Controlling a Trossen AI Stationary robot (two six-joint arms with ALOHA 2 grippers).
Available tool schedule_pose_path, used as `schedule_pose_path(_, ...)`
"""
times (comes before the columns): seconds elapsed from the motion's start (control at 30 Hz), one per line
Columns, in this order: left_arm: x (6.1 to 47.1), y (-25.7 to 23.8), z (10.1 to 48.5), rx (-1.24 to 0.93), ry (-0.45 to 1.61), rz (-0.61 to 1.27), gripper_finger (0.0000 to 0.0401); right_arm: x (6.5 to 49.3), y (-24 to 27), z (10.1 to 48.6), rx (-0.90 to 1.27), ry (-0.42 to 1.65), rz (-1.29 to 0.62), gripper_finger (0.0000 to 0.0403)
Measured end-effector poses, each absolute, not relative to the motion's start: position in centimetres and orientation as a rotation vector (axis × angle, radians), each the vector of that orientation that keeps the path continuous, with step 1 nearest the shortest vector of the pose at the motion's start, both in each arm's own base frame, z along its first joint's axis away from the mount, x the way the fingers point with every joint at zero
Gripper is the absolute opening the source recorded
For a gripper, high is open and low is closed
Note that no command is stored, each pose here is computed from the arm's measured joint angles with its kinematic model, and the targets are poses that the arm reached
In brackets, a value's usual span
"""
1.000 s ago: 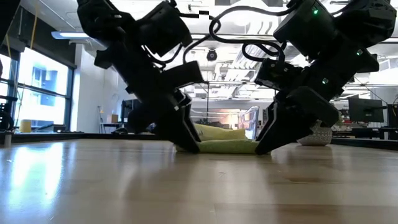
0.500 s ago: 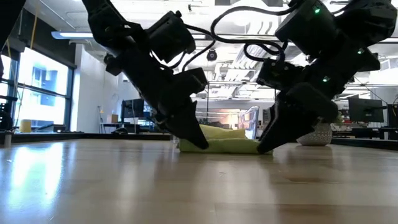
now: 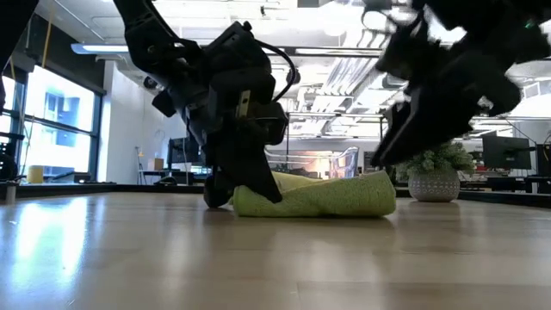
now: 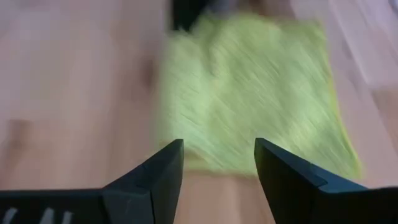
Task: Roll microfiber towels into tight, uniform cylinder then place into a basket
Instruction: Roll the light green microfiber towel
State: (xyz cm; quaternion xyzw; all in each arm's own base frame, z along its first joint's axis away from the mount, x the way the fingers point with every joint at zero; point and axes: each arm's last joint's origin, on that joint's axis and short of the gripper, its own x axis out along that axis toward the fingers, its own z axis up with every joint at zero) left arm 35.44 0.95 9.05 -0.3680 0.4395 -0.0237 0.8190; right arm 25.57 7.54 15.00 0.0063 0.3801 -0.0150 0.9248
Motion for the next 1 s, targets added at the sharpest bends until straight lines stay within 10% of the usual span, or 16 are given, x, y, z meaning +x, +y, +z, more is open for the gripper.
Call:
schedule_pose_path(0.77, 35.5, 1.2, 9.0, -0.78, 0.927, -0.016, 0.0008, 26.3, 11.6, 10.5, -0.227, 0.702, -0.132, 0.019)
schedule_pose_path(1.0, 35.5, 1.2, 9.0, -0.786, 0.923, -0.007, 0.0008, 26.4, 11.4, 10.4, -0.107, 0.714, -0.141, 0.0121)
